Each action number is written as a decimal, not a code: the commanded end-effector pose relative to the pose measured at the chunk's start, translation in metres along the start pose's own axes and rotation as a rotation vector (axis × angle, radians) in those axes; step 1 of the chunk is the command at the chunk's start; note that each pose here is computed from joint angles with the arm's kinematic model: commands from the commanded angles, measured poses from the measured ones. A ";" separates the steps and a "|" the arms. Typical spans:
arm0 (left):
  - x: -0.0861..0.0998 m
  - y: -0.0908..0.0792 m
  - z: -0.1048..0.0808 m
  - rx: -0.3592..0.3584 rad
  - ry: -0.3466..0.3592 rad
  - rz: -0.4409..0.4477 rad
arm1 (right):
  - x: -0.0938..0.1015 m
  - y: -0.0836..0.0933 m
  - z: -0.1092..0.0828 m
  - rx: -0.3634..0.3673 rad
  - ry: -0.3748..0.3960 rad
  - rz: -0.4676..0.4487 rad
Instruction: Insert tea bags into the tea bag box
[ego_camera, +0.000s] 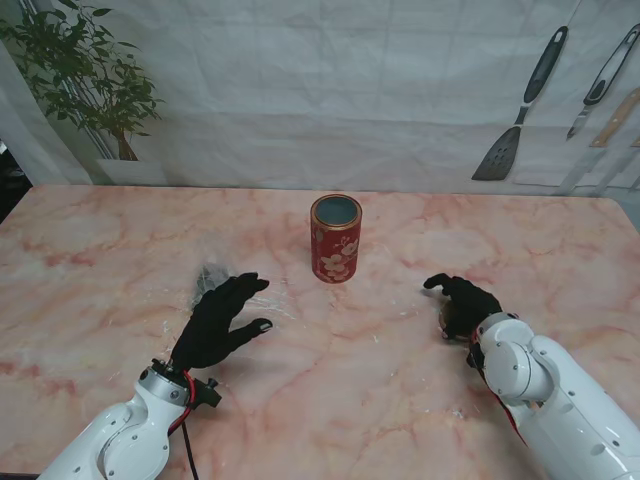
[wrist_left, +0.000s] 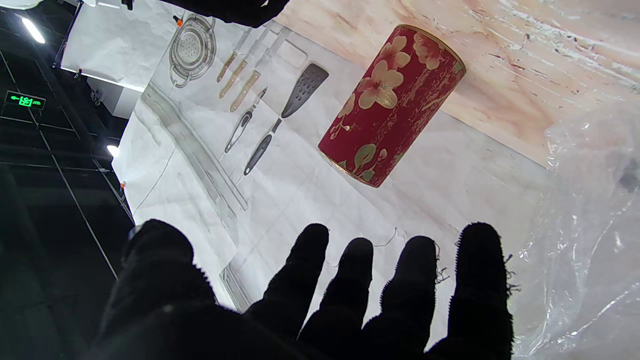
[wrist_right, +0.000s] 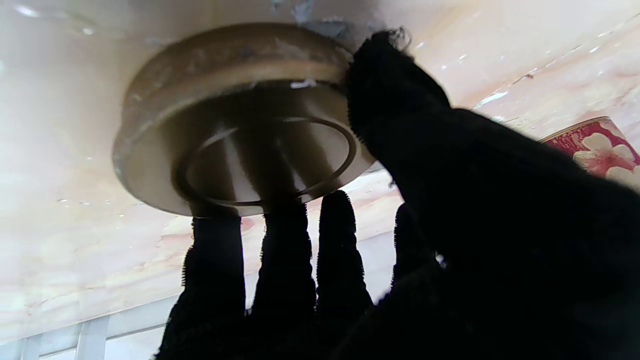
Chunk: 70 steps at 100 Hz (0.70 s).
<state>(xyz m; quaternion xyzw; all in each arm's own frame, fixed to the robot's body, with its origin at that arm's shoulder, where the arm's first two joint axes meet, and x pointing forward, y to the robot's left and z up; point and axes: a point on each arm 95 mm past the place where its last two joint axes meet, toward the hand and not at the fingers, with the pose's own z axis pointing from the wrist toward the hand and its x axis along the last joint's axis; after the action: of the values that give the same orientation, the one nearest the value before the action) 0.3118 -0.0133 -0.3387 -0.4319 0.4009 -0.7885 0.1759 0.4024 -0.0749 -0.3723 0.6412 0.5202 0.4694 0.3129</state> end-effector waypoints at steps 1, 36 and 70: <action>0.002 -0.001 0.002 -0.005 0.008 -0.005 | -0.003 -0.018 -0.005 0.049 -0.022 0.008; 0.003 -0.001 0.002 -0.001 0.011 -0.006 | 0.001 -0.004 -0.006 0.008 -0.036 -0.015; 0.002 -0.001 0.001 0.000 0.008 -0.009 | 0.004 0.005 -0.003 -0.002 -0.042 -0.019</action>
<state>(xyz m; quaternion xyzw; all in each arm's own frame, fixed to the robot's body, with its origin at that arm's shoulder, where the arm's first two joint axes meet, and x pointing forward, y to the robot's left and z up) 0.3118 -0.0124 -0.3377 -0.4305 0.3997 -0.7901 0.1750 0.4021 -0.0743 -0.3655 0.6425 0.5205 0.4531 0.3332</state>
